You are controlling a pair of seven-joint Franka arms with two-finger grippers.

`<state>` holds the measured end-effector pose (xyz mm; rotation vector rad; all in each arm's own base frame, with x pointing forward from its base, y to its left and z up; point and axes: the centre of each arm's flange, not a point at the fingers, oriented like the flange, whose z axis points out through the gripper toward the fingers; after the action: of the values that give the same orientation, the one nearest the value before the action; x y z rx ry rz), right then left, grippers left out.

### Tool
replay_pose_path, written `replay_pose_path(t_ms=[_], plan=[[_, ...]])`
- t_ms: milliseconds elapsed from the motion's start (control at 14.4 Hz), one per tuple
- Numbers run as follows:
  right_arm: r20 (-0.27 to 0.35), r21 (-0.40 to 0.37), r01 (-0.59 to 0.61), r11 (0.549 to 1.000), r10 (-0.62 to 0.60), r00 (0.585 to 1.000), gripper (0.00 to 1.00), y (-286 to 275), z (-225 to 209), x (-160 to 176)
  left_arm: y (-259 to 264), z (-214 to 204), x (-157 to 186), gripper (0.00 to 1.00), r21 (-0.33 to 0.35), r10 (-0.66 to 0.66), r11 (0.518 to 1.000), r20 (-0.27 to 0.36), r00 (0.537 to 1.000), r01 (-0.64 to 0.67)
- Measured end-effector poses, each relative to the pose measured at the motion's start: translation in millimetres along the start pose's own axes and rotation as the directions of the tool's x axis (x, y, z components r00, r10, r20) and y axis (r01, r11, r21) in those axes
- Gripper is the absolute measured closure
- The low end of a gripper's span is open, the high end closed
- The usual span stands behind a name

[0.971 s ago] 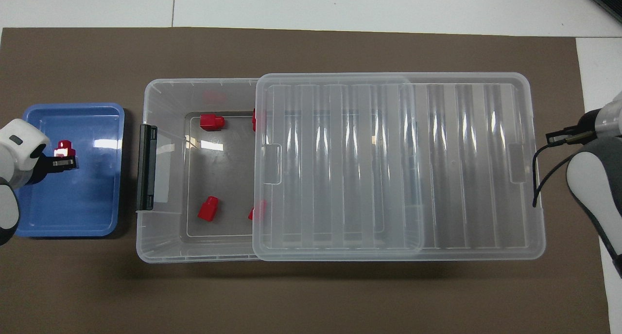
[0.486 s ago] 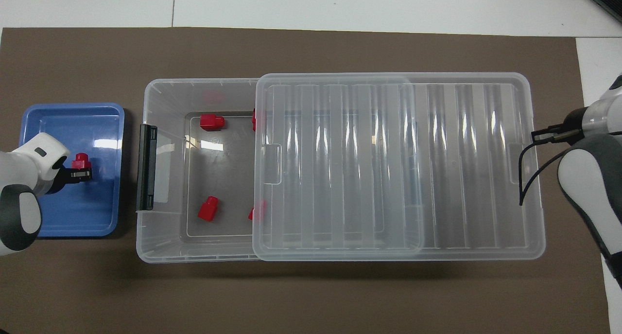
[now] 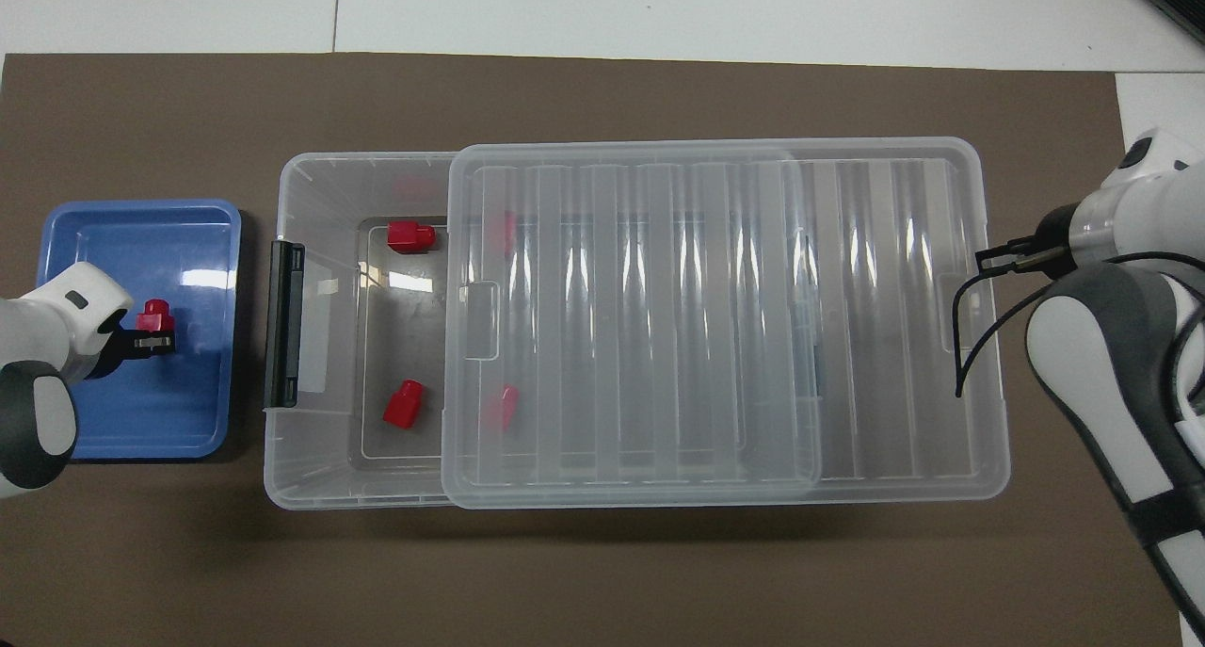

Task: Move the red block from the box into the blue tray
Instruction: 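Lower the block into the tray while the right gripper slides the lid shut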

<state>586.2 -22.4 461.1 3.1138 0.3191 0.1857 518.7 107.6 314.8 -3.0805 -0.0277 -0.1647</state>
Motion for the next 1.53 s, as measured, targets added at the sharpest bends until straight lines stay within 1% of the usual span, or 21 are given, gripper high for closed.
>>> replay_pose_path(t_ms=[347,763,902,1179,1526], plan=[[-0.001,0.010,-0.019,1.000,0.019,1.000,0.99,-37.5,0.4,7.9,0.2,3.6,-4.4,0.65,-0.002,0.017,1.000,0.010,1.000,-0.017],[-0.003,0.063,-0.039,0.997,0.040,0.999,0.99,-76.0,1.3,13.1,1.4,9.1,-12.8,0.65,-0.006,0.035,0.999,0.027,0.999,-0.034],[-0.003,0.077,-0.048,0.996,0.048,0.999,0.99,-88.5,1.2,14.5,1.6,8.4,-14.0,0.65,-0.006,0.038,0.999,0.026,0.999,-0.038],[-0.001,0.084,-0.063,0.994,0.063,0.998,0.99,-111.4,0.8,16.2,2.0,4.9,-16.8,0.65,-0.006,0.040,0.999,0.022,0.999,-0.040],[0.000,0.085,-0.060,0.995,0.060,0.998,0.99,-117.8,0.8,16.5,1.9,3.4,-16.2,0.65,-0.004,0.041,0.999,0.009,0.999,-0.041]])
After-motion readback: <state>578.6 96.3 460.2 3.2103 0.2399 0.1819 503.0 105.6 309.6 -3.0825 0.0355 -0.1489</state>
